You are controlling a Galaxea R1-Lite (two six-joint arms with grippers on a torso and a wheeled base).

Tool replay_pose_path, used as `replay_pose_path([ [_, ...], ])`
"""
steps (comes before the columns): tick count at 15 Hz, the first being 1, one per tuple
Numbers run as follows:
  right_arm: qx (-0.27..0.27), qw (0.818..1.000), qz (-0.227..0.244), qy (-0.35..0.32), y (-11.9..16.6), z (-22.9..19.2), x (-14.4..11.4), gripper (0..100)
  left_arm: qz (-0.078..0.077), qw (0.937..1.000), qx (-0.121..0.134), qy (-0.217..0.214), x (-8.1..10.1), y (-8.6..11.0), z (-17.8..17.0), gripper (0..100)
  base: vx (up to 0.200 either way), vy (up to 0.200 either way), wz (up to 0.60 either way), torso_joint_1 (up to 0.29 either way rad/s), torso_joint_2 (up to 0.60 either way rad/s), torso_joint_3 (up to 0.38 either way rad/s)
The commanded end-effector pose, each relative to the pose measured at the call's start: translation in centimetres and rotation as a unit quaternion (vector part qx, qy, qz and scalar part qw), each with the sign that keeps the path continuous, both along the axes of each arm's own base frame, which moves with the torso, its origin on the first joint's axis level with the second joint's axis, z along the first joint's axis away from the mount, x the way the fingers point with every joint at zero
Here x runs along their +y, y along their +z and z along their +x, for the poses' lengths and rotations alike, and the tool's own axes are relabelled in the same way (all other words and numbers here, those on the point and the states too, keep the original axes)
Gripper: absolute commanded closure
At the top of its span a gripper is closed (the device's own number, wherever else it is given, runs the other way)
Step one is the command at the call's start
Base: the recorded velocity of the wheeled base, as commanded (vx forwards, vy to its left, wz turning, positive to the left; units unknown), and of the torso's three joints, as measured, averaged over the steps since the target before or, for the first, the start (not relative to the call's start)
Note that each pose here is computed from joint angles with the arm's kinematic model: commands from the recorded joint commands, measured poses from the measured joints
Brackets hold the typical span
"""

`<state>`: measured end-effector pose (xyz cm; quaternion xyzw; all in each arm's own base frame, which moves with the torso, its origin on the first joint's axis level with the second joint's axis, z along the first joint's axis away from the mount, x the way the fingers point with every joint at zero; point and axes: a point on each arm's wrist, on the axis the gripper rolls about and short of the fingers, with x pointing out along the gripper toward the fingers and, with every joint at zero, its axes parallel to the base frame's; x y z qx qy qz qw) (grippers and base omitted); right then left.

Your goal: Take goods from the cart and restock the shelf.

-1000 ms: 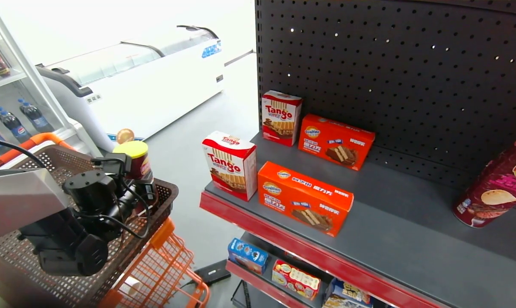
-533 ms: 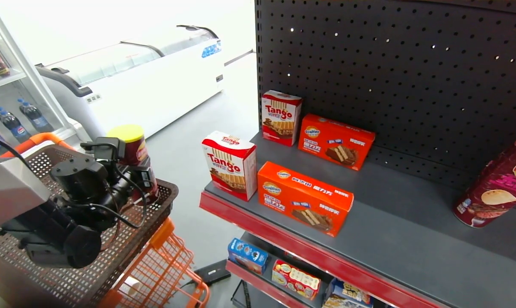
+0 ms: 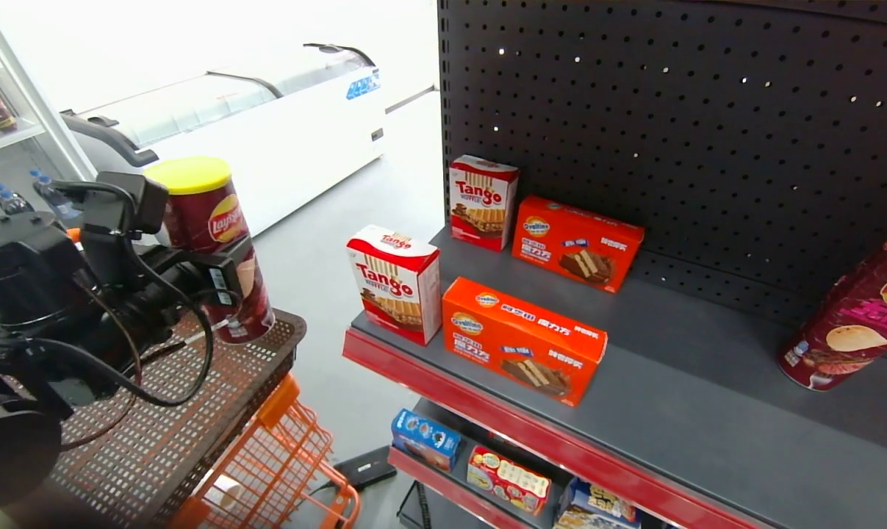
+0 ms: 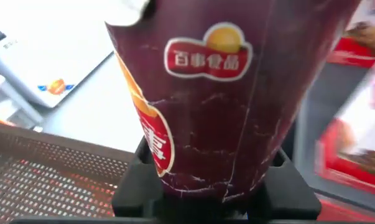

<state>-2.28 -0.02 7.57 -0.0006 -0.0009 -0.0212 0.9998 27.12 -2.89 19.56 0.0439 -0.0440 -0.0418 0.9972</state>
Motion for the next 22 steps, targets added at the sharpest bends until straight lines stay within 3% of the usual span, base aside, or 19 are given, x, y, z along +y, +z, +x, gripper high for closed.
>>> replay_pose_path([
  [1, -0.001, 1.0, 0.0, 0.0, 0.0, 0.0, 0.0, 0, 0.001, 0.9986, -0.009, -0.053, -1.3, 0.7, -3.7, 100, 0.0, 0.0, 0.0, 0.0, 0.0, 0.0],
  [4, -0.001, 1.0, 0.0, 0.0, 0.0, 0.0, 0.0, 0, 0.002, 0.9907, -0.011, -0.136, -3.2, 0.8, -4.6, 100, 0.0, 0.0, 0.0, 0.0, 0.0, 0.0],
  [6, -0.001, 1.0, 0.0, 0.0, 0.0, 0.0, 0.0, 0, 0.004, 0.9869, -0.008, -0.161, -3.4, 0.6, -5.3, 100, 0.0, 0.0, 0.0, 0.0, 0.0, 0.0],
  [9, -0.001, 1.0, 0.0, 0.0, 0.0, 0.0, 0.0, 0, 0.006, 0.9719, -0.003, -0.235, -3.9, 0.3, -6.3, 100, 0.0, 0.0, 0.0, 0.0, 0.0, 0.0],
  [13, 0.0, 1.0, 0.0, 0.0, 0.0, 0.0, 0.0, 0, 0.007, 0.9654, 0.018, -0.26, -3.9, -0.7, -7.2, 100, 0.0, 0.0, 0.0, 0.0, 0.0, 0.0],
  [15, 0.0, 1.0, -0.001, 0.0, 0.0, 0.0, 0.0, 0, 0.007, 0.9635, 0.013, -0.267, -4.0, -0.6, -7.3, 100, 0.0, 0.0, 0.0, 0.0, 0.0, 0.0],
  [17, 0.0, 1.0, 0.0, 0.0, 0.0, 0.0, 0.0, 0, 0.009, 0.9495, 0.009, -0.314, -4.8, -0.6, -7.6, 100, 0.0, 0.0, 0.0, 0.0, 0.0, 0.0],
  [22, -0.001, 1.0, -0.001, 0.002, 0.0, 0.0, 0.0, 0, 0.009, 0.9367, 0.024, -0.349, -5.4, -1.2, -9.5, 100, 0.0, 0.0, 0.0, 0.0, 0.0, 0.0],
])
